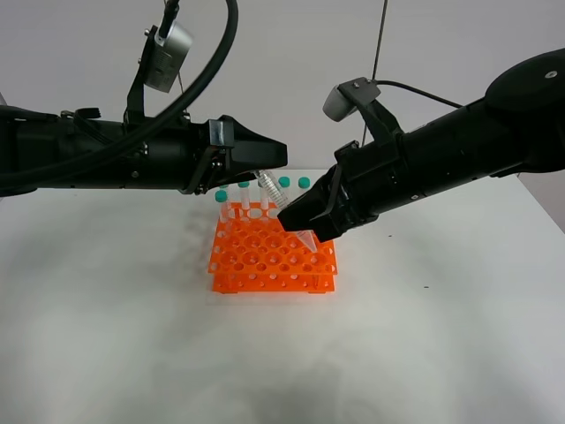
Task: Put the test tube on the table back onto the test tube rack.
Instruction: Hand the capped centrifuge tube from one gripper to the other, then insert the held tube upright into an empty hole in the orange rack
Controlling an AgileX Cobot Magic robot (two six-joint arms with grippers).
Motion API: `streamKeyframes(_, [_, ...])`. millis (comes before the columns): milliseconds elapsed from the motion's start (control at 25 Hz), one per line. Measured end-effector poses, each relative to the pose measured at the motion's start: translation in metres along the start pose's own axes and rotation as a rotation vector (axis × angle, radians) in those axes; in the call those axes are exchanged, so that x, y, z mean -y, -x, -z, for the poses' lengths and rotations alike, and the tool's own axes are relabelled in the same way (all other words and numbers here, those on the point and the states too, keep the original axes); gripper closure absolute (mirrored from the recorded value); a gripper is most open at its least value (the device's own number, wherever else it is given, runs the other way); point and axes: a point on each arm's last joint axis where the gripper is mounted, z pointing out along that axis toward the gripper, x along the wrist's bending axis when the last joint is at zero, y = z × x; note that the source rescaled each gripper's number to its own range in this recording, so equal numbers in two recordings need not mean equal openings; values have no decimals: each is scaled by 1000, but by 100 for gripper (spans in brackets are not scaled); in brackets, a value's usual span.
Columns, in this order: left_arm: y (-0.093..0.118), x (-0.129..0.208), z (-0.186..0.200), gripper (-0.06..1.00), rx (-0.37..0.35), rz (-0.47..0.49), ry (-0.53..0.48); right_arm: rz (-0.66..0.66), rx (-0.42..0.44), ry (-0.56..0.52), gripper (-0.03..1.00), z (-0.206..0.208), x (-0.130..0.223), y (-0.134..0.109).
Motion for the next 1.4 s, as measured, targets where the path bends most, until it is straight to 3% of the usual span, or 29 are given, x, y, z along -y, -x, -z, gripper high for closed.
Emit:
streamKeyframes(80, [0, 0, 0, 2, 0, -1, 0, -1, 0, 1, 94, 0, 0, 0])
streamKeyframes(160, [0, 0, 0, 11, 1, -1, 0, 1, 0, 1, 94, 0, 0, 0])
streamKeyframes(240, [0, 0, 0, 30, 1, -1, 0, 1, 0, 1, 94, 0, 0, 0])
streamKeyframes(440, [-1, 0, 0, 93, -10, -1, 3, -1, 4, 5, 94, 0, 0, 0])
streamKeyframes(800, [-1, 0, 0, 94, -10, 0, 4, 3, 8, 8, 94, 0, -1, 1])
streamKeyframes(840, [-1, 0, 0, 94, -10, 0, 4, 4, 13, 10, 88, 0, -1, 1])
streamKeyframes(880, [-1, 0, 0, 94, -9, 0, 4, 2, 25, 17, 75, 0, -2, 2])
streamKeyframes(1000, [-1, 0, 0, 94, -5, 0, 3, -1, 44, 29, 22, 0, -3, 4])
streamKeyframes(1040, [-1, 0, 0, 94, -5, 0, 3, -1, 44, 30, 12, 0, -3, 4])
streamKeyframes(1160, [-1, 0, 0, 94, -5, 0, 3, -1, 46, 32, 0, 1, -3, 4])
streamKeyframes(1400, [-1, 0, 0, 94, -5, 0, 3, 34, 44, 35, -3, 25, -7, -12])
